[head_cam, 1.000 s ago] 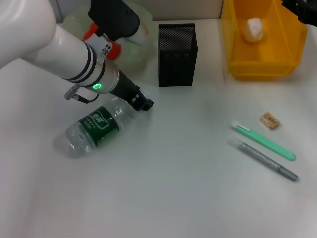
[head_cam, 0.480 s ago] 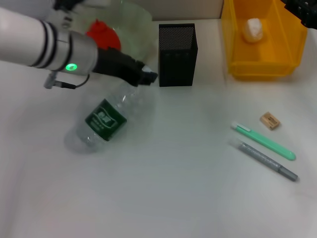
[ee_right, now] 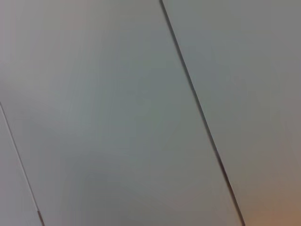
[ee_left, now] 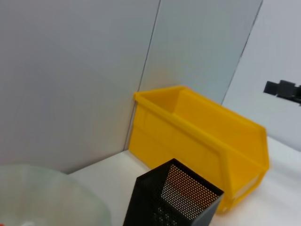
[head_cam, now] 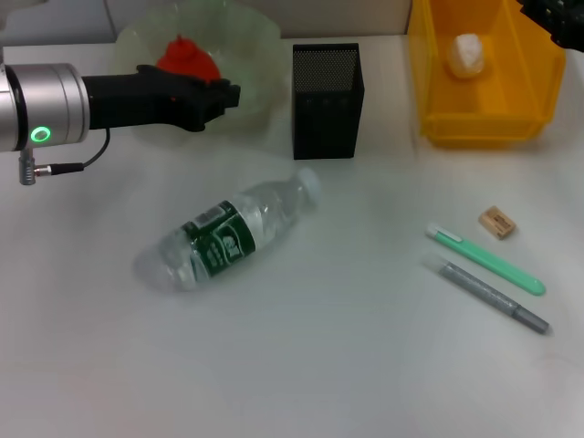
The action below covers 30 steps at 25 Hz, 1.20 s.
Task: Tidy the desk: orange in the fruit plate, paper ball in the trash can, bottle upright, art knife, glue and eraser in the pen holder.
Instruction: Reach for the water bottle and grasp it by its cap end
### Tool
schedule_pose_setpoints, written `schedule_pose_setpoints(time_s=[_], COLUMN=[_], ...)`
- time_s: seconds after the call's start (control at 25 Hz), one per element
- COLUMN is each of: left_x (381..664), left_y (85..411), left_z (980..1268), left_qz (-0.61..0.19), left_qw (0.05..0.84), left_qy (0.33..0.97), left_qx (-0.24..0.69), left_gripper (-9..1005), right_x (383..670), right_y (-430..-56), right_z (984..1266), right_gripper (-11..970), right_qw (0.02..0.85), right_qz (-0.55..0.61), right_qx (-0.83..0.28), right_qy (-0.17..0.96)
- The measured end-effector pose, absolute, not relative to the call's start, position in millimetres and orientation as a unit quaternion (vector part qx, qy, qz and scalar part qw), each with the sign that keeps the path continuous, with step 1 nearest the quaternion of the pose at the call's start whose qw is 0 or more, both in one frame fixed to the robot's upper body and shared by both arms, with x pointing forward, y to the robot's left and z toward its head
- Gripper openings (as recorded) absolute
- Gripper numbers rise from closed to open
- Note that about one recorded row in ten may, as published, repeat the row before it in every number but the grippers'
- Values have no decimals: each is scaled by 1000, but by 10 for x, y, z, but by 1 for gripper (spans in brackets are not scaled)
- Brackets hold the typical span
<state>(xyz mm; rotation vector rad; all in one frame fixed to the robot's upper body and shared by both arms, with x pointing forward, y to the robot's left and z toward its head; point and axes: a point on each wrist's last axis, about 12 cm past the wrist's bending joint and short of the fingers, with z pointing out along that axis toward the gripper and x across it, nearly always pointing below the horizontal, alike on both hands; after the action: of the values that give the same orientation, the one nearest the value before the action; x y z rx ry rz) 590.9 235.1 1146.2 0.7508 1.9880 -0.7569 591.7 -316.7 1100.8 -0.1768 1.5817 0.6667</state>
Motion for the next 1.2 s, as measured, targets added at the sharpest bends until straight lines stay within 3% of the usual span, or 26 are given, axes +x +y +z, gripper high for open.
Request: schedule_pose_setpoints(time_s=[0.36, 0.72, 0.96, 1.2], left_x=[5876, 5856, 5874, 5937], left_y=[1765, 1390, 1287, 1266], left_z=[11443, 11224, 11148, 11091], left_qz=[-297, -171, -150, -143], left_qw=[357, 351, 331, 328], left_qy=[786, 785, 790, 800], left_qx=[409, 482, 493, 482], left_gripper=[50, 419, 716, 819], right_x=[5922, 5863, 5851, 5850], right_y=[-3159, -3191, -3175, -3167], right_z=[11009, 10964, 10933, 10926], right_gripper=[664, 663, 663, 663], right_qw=[649, 647, 644, 643], right_qz=[295, 299, 302, 303], right_qx=[-79, -70, -67, -66], right_qy=[697, 698, 700, 700])
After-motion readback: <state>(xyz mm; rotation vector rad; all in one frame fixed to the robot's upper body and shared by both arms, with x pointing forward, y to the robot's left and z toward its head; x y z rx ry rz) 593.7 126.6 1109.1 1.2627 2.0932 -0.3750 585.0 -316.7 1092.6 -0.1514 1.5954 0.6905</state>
